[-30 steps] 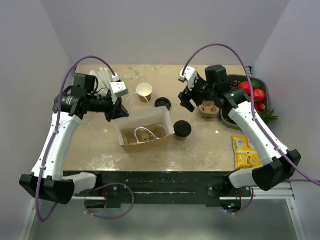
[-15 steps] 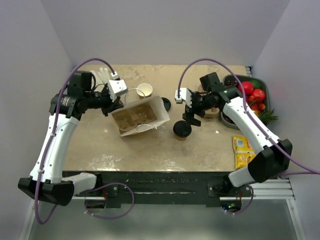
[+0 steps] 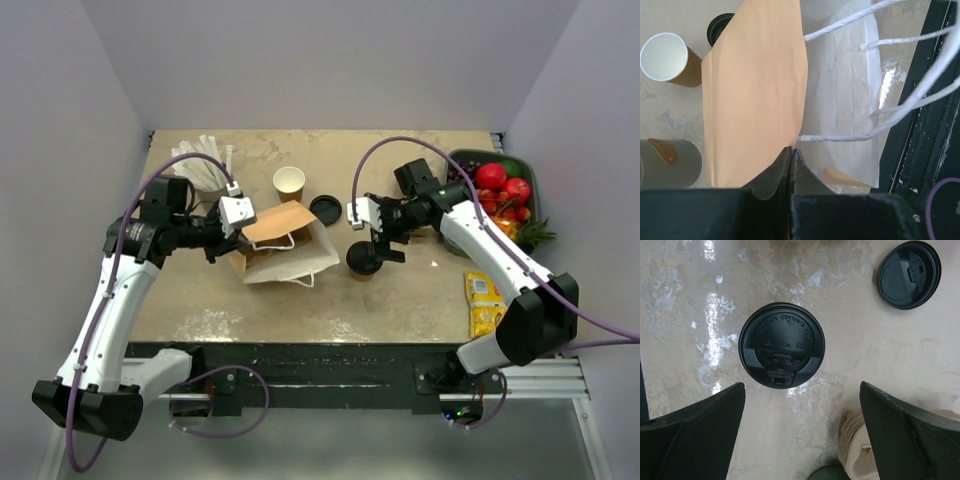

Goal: Pack the takeout coffee

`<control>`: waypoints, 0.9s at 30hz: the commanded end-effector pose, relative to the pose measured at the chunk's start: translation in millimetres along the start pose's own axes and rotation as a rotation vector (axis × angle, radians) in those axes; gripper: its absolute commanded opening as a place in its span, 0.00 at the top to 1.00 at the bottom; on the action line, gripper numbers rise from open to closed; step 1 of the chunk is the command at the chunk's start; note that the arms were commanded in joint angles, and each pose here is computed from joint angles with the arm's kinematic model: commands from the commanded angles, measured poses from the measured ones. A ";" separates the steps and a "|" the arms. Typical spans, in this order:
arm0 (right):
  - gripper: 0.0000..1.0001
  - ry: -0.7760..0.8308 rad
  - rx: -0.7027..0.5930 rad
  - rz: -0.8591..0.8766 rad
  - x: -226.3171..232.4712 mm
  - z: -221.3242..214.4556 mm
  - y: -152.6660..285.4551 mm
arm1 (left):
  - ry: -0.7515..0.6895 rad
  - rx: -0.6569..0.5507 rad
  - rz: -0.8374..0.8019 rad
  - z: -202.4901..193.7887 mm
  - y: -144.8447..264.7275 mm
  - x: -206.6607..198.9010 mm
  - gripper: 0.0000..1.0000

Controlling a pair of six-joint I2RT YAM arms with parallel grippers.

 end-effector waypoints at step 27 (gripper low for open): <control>0.01 0.078 -0.081 0.093 1.5 18.0 -19.3 | 0.415 -0.124 0.059 21.5 16.6 52.1 1.00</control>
Point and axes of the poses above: each gripper's point midway between its finger pads, its own y axis back along the fingers, its own x axis along the line the jaws close on, z = x × y, the point moved 4 cm from there along y, back along the fingers, and after that the axes turned 8 degrees about y, right-handed, at the moved point
